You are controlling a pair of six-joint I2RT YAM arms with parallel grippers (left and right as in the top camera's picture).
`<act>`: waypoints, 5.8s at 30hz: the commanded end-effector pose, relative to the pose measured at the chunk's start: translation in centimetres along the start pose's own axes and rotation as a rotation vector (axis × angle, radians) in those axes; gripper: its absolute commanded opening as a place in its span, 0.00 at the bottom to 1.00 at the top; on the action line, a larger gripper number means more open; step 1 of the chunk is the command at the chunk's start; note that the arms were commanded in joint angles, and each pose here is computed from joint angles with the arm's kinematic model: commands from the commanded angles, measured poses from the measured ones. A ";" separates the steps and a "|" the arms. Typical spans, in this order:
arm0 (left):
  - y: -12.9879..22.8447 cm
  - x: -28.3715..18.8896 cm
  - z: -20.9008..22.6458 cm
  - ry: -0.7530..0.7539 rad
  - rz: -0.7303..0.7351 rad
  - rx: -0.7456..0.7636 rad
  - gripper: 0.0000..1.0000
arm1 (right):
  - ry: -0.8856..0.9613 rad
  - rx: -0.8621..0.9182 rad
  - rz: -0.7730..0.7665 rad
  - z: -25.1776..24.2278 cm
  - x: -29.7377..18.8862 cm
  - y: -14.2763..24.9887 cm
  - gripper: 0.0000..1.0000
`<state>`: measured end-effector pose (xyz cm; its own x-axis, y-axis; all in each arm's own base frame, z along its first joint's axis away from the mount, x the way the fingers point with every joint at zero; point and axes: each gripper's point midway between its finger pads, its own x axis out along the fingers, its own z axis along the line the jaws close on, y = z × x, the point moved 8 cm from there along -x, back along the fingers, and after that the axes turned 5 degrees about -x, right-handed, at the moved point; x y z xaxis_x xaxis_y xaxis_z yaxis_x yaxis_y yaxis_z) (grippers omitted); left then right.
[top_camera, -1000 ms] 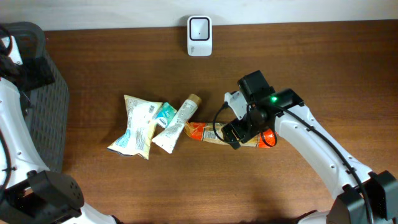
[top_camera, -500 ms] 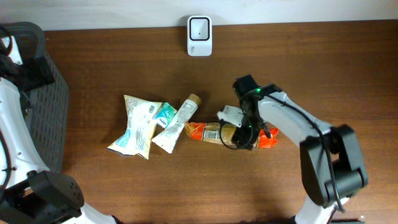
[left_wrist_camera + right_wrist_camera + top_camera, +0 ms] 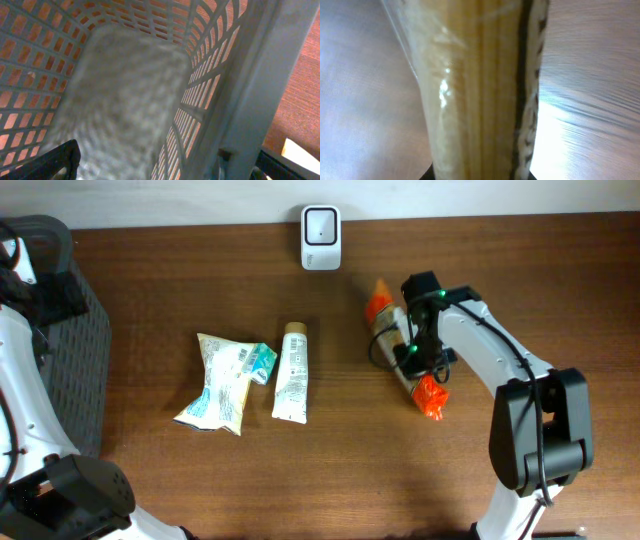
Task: Scan the item barcode
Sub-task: 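Lift the pasta package and carry it up to the scanner, then hold the pasta package barcode in front of the scanner, then carry the pasta package right and set it down on the table, then move the right gripper to the white tube and grasp it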
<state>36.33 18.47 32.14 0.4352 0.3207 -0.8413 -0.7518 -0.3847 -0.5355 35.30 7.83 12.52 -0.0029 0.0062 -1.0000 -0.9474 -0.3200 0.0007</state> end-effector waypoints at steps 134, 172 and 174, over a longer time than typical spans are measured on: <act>0.1 0.3 0.2 0.004 0.006 -0.014 0.99 | 0.489 0.326 -0.163 -6.5 -12.2 2.0 0.04; 0.1 0.3 0.2 0.004 0.006 -0.015 0.99 | -0.668 0.167 -0.177 15.9 5.2 -6.4 0.39; 0.1 0.3 0.2 0.004 0.006 -0.015 0.99 | -0.688 0.153 -0.164 17.2 5.9 -6.3 0.38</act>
<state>36.36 18.48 32.07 0.4337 0.3200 -0.8423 -0.7510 -0.3881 -0.5342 36.56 24.85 7.87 0.0258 0.6520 -0.7578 -0.9836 -0.1188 -0.1356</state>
